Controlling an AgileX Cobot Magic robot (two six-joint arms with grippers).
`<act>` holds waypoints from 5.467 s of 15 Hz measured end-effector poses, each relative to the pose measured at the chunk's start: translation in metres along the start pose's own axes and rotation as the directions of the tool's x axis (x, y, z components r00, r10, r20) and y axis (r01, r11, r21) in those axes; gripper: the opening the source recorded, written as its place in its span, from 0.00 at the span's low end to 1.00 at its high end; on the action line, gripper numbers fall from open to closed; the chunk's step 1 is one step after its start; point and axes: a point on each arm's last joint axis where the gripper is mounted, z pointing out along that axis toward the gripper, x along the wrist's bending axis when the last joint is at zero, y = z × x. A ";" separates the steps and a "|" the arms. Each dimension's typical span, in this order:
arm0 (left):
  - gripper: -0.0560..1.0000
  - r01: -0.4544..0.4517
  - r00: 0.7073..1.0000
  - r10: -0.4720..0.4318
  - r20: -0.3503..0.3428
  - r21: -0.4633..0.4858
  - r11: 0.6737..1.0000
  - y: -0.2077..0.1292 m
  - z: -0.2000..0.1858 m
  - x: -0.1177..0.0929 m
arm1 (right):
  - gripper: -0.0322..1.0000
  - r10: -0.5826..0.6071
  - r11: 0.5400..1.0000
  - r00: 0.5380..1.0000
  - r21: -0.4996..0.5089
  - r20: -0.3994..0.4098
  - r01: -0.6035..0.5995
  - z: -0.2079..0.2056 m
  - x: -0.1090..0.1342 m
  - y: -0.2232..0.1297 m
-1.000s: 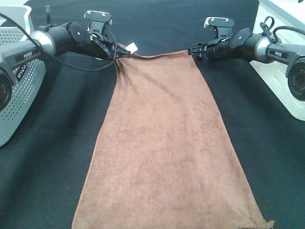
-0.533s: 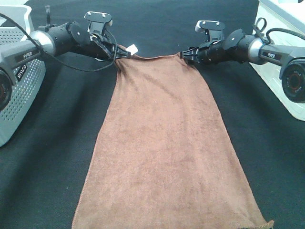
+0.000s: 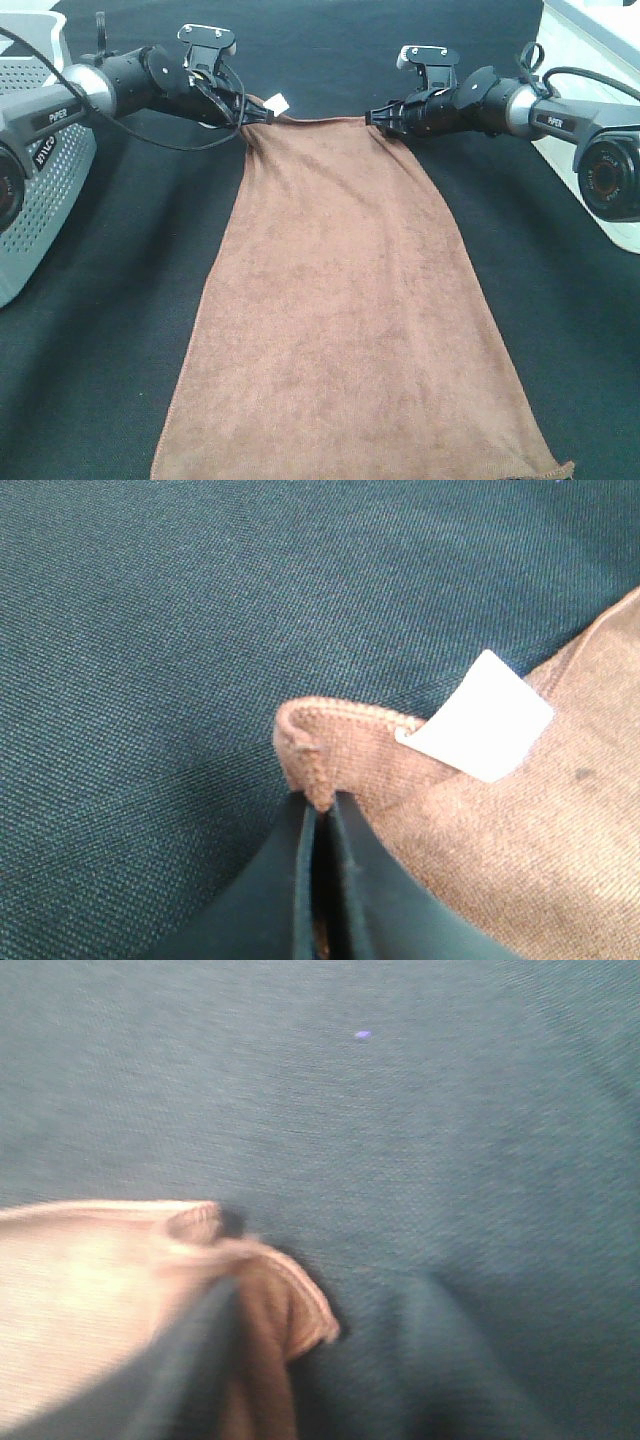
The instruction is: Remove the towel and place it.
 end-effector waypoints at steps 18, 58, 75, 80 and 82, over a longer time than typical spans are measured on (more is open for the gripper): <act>0.06 -0.001 1.000 0.000 -0.020 -0.047 0.999 0.004 0.000 0.000 | 0.03 0.035 0.999 0.997 0.026 0.064 -0.037 -0.018 -0.054 0.011; 0.90 0.307 0.945 -0.249 -0.213 0.314 0.898 0.117 -0.277 0.122 | 0.74 0.039 0.954 0.990 0.288 0.136 -0.077 -0.370 -0.041 0.187; 0.90 0.229 0.908 -0.212 -0.361 0.004 0.973 -0.102 -0.569 -0.052 | 0.74 0.019 0.996 0.975 -0.094 0.223 0.002 -0.659 0.088 -0.109; 0.90 0.192 0.908 -0.208 -0.363 -0.081 0.978 -0.147 -0.584 -0.070 | 0.74 0.026 0.997 0.978 -0.073 0.205 -0.011 -0.639 0.087 -0.144; 0.90 0.168 0.909 -0.204 -0.363 -0.130 0.977 -0.169 -0.595 -0.082 | 0.74 0.033 0.999 0.980 -0.030 0.197 -0.028 -0.627 0.084 -0.151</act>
